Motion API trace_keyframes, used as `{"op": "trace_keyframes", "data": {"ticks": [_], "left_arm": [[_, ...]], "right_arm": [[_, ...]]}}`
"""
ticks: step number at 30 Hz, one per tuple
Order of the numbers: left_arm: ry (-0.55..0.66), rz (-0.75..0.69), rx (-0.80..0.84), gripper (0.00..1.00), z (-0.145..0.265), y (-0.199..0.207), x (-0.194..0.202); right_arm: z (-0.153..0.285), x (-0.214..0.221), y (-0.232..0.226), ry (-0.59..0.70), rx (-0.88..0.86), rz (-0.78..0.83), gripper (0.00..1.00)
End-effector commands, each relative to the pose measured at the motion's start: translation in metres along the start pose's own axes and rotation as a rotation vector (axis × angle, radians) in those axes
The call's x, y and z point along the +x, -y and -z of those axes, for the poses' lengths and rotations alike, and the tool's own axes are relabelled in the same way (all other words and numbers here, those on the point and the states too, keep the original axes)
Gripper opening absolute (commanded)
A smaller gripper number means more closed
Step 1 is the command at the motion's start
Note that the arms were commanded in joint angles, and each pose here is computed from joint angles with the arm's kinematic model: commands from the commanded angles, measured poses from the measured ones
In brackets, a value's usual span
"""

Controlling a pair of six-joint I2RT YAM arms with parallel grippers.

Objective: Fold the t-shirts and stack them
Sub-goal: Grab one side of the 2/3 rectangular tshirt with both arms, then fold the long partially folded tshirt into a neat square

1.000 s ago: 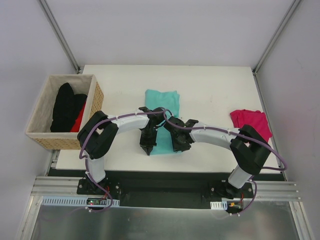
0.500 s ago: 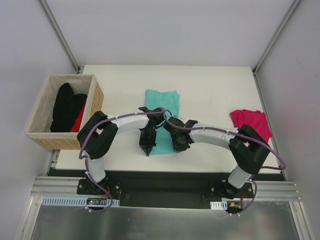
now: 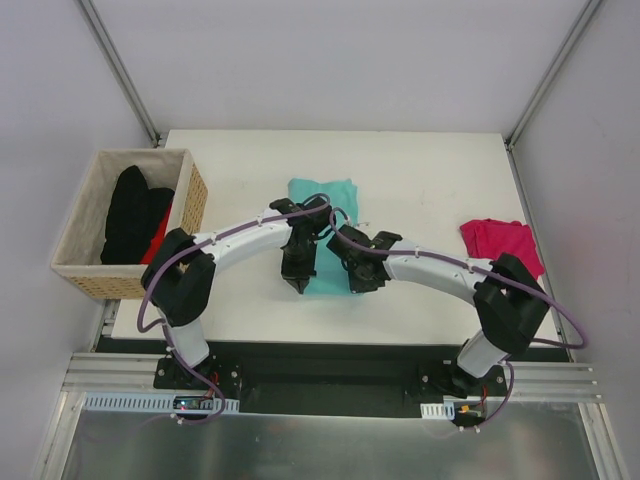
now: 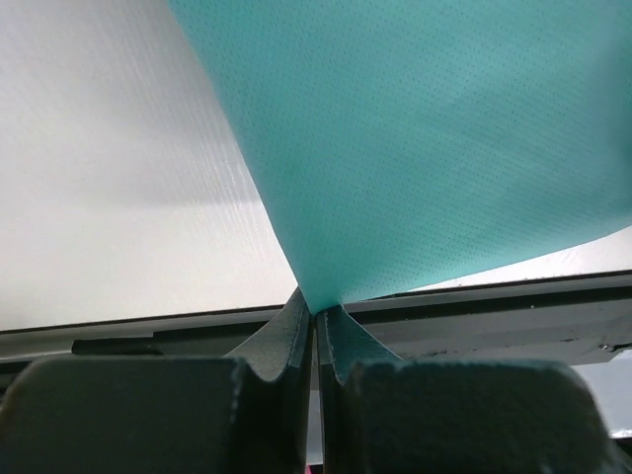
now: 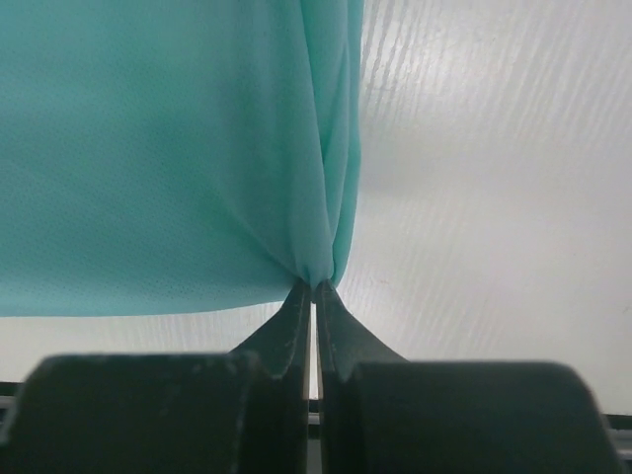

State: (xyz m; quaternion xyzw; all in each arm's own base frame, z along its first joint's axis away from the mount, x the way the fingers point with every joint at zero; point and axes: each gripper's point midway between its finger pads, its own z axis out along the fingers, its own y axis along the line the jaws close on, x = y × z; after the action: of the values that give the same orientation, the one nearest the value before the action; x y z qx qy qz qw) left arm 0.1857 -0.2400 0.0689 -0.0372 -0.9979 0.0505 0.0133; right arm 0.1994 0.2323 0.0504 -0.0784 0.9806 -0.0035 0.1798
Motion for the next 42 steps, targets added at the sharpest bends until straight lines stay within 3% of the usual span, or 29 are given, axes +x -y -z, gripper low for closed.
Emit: {"op": "trace_keyframes", "data": {"ticks": [1,21,42], "left_arm": [[0.042,0.017,-0.025,0.00,0.026,-0.008,-0.002],[0.135,0.048,0.006,0.00,0.069,-0.016,0.004],[0.072,0.055,0.012,0.00,0.062,-0.019,0.030]], "right_arm": [[0.033,-0.020,0.010,0.088,0.025,-0.003,0.01],[0.079,-0.038,0.013,0.180,0.025,0.013,0.01],[0.087,-0.002,0.012,0.117,0.016,-0.017,0.01]]}}
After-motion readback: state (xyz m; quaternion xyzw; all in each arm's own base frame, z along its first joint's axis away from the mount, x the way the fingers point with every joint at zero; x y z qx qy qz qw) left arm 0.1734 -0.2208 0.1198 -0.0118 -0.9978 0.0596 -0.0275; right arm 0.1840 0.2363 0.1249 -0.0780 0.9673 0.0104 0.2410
